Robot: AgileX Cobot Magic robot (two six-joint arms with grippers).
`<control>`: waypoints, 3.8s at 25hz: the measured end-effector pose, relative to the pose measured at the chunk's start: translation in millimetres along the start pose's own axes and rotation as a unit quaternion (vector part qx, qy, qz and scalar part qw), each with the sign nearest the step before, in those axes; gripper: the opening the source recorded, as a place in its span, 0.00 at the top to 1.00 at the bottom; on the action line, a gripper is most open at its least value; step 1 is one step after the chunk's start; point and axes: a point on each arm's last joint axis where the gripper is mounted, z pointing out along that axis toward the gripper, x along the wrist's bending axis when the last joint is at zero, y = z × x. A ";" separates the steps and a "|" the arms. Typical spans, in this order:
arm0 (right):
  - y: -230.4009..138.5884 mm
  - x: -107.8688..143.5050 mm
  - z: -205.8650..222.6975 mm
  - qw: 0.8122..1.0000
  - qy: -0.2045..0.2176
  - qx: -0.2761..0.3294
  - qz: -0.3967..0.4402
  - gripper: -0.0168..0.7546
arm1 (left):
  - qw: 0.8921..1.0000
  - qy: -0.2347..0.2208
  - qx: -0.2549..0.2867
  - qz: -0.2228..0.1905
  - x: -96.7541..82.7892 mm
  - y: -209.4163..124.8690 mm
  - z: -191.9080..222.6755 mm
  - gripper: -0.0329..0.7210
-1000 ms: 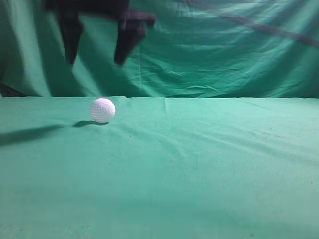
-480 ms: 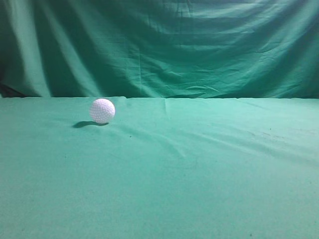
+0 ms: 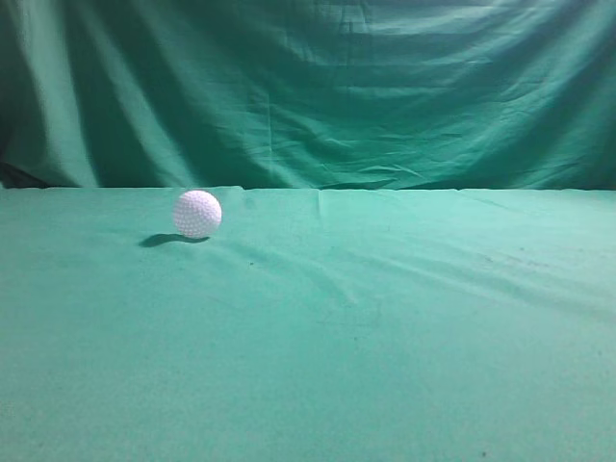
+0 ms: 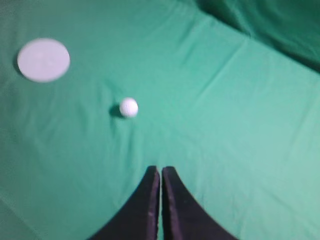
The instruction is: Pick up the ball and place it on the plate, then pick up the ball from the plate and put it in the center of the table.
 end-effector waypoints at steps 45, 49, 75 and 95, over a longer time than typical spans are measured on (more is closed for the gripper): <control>-227.0 10.8 28.5 0.984 0.039 -0.168 0.043 0.98 | 1.000 0.000 0.000 0.003 0.1 0.0 0.0 0.96; -254.1 2.6 36.5 0.971 -0.029 -0.224 0.076 0.98 | 1.000 0.000 0.000 0.004 0.1 0.0 0.0 0.96; -342.0 -6.4 93.7 0.945 -0.205 -0.191 0.171 0.98 | 1.000 0.000 0.000 0.004 0.1 0.0 0.0 0.96; -342.3 -6.4 93.8 0.945 -0.204 -0.189 0.172 0.98 | 1.000 0.000 -0.001 0.004 0.0 0.0 -0.3 0.96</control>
